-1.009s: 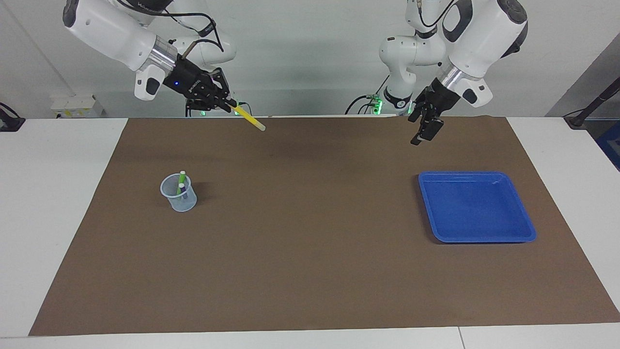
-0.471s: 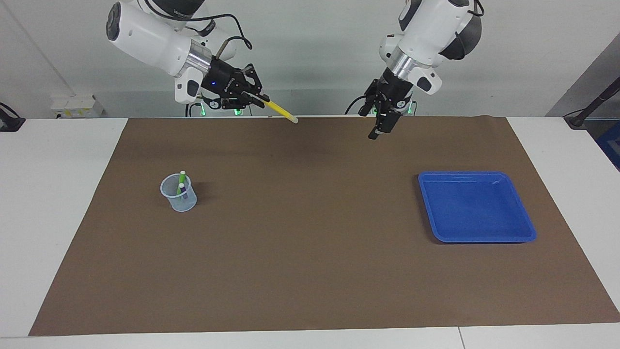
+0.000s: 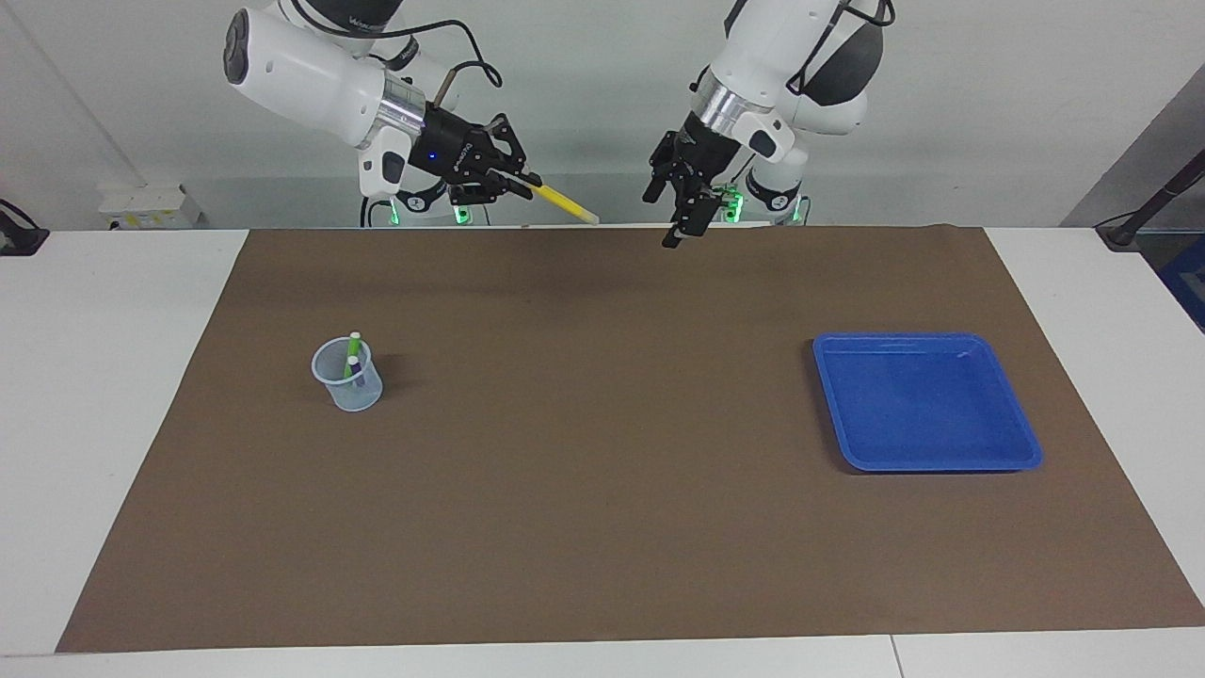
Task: Right arm passes pens to left for tray arrangement
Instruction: 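Bring the pen to center while the left gripper grasps its free end, then open the right gripper to release the pen to the left gripper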
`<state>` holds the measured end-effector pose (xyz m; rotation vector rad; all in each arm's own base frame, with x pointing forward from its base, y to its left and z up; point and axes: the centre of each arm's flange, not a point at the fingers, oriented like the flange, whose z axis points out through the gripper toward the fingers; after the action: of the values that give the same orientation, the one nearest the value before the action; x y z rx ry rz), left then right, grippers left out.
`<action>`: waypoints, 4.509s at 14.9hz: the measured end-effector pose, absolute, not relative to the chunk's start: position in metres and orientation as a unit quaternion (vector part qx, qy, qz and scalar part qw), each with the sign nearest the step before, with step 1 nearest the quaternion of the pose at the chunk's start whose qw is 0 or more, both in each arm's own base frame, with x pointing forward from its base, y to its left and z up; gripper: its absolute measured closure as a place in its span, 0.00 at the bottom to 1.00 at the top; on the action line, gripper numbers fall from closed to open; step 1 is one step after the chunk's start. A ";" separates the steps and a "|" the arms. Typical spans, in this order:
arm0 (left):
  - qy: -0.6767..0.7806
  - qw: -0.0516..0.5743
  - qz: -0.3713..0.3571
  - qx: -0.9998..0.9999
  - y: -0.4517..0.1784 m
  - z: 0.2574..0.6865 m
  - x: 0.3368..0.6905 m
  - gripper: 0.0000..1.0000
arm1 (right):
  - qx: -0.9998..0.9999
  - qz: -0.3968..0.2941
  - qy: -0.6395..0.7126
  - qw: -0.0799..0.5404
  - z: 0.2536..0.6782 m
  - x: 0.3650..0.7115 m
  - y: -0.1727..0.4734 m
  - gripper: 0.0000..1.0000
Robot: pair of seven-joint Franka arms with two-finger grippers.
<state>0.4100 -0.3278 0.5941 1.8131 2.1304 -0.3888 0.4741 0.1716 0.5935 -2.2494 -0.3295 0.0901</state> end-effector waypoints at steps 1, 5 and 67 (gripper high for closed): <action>0.744 0.158 -0.139 0.634 -0.337 0.597 0.403 0.00 | -0.897 0.034 -0.134 0.419 0.594 0.474 0.174 0.81; 0.743 0.160 -0.146 0.633 -0.373 0.608 0.375 0.00 | -0.891 0.027 -0.149 0.428 0.597 0.470 0.188 0.81; 0.727 0.156 -0.088 0.662 -0.375 0.609 0.388 0.82 | -0.923 0.015 -0.174 0.342 0.583 0.469 0.169 0.35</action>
<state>0.3877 -0.3745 0.6089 1.8963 2.0825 -0.2532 0.4693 0.1694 0.5834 -2.4001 -0.4528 0.0382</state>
